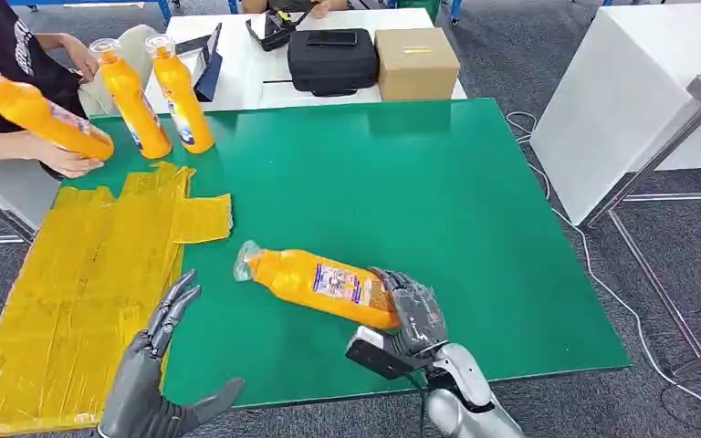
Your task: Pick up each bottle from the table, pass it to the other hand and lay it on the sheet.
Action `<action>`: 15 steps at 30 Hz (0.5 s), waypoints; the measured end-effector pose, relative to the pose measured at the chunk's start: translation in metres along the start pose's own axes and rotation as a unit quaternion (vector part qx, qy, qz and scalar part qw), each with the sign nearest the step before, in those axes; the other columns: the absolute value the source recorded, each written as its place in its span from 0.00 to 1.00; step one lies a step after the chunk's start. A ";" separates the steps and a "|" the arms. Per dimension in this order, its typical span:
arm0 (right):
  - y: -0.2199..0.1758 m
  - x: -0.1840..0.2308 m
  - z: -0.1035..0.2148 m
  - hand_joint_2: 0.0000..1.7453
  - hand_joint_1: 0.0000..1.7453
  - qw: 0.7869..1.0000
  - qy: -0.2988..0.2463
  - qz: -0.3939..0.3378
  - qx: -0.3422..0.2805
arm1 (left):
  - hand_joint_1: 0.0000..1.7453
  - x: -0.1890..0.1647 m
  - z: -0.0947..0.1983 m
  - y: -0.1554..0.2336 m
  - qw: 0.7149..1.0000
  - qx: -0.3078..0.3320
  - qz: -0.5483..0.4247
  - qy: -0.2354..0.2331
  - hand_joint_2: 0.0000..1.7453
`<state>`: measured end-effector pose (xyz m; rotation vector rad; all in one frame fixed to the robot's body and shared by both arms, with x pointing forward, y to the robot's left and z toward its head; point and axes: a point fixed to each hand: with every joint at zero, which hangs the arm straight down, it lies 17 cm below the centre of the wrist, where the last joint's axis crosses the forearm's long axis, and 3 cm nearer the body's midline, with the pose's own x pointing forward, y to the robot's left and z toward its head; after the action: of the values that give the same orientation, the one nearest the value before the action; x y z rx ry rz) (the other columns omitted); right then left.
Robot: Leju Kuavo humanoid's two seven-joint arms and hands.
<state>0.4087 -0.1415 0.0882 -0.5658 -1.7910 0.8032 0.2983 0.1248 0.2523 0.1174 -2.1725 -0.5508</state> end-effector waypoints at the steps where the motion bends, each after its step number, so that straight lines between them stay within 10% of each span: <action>1: -0.008 0.006 -0.002 1.00 1.00 1.000 -0.007 -0.012 -0.018 | 0.00 -0.002 0.000 -0.001 0.999 -0.002 0.032 0.010 1.00; 15: -0.051 0.037 -0.011 1.00 1.00 0.981 -0.039 -0.156 -0.108 | 0.00 -0.057 -0.017 -0.005 0.951 0.016 0.277 0.135 1.00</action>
<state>0.4059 -0.1470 0.1519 -0.3811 -1.9921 0.4239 0.3462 0.1300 0.2176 -0.3722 -1.8320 -0.1619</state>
